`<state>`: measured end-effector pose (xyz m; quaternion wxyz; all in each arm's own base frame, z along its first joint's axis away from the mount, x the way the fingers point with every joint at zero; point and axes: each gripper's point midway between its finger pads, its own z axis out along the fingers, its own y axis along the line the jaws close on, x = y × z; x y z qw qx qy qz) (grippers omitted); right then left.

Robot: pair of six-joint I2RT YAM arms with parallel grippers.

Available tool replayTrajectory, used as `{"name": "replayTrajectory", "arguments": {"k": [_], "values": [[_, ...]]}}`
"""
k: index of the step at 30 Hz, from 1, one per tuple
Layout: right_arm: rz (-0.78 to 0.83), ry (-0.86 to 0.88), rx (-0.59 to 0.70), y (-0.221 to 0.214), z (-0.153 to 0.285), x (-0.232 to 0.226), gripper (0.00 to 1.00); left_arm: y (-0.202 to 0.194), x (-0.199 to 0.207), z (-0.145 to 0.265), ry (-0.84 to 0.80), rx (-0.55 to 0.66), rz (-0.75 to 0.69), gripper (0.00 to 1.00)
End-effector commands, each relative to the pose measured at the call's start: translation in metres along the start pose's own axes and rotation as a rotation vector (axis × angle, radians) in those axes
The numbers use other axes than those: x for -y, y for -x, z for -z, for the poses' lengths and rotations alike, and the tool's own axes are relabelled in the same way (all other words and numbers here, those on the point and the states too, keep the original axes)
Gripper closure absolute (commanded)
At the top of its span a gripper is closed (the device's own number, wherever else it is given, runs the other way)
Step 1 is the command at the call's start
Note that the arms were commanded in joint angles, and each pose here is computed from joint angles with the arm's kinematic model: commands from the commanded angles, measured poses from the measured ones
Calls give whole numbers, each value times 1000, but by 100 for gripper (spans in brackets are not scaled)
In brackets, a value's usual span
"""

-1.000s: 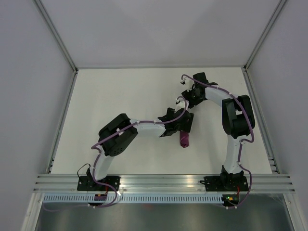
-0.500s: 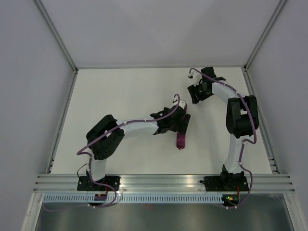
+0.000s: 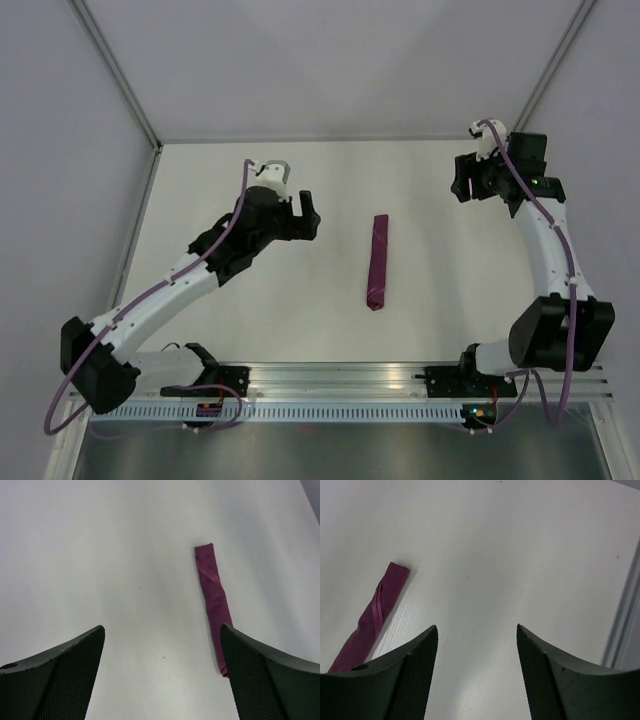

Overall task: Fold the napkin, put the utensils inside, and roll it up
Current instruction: Roll the napkin with the utensil

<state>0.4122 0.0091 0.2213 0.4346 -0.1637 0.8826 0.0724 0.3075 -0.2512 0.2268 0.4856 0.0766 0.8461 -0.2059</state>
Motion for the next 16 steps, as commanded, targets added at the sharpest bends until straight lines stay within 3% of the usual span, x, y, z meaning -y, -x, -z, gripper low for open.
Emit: {"name": "replayTrajectory", "arguments": {"k": [1, 9, 15, 16], "values": [[-56, -10, 11, -18, 24, -9, 29, 0, -31, 34, 59, -22, -86, 0], [-86, -103, 103, -19, 76, -17, 20, 7, -70, 77, 151, 41, -73, 0], [-98, -86, 111, -20, 78, -22, 17, 1, -86, 90, 173, 55, -74, 0], [-94, -85, 122, -19, 78, -22, 6, -2, -87, 90, 173, 50, -75, 0]]}}
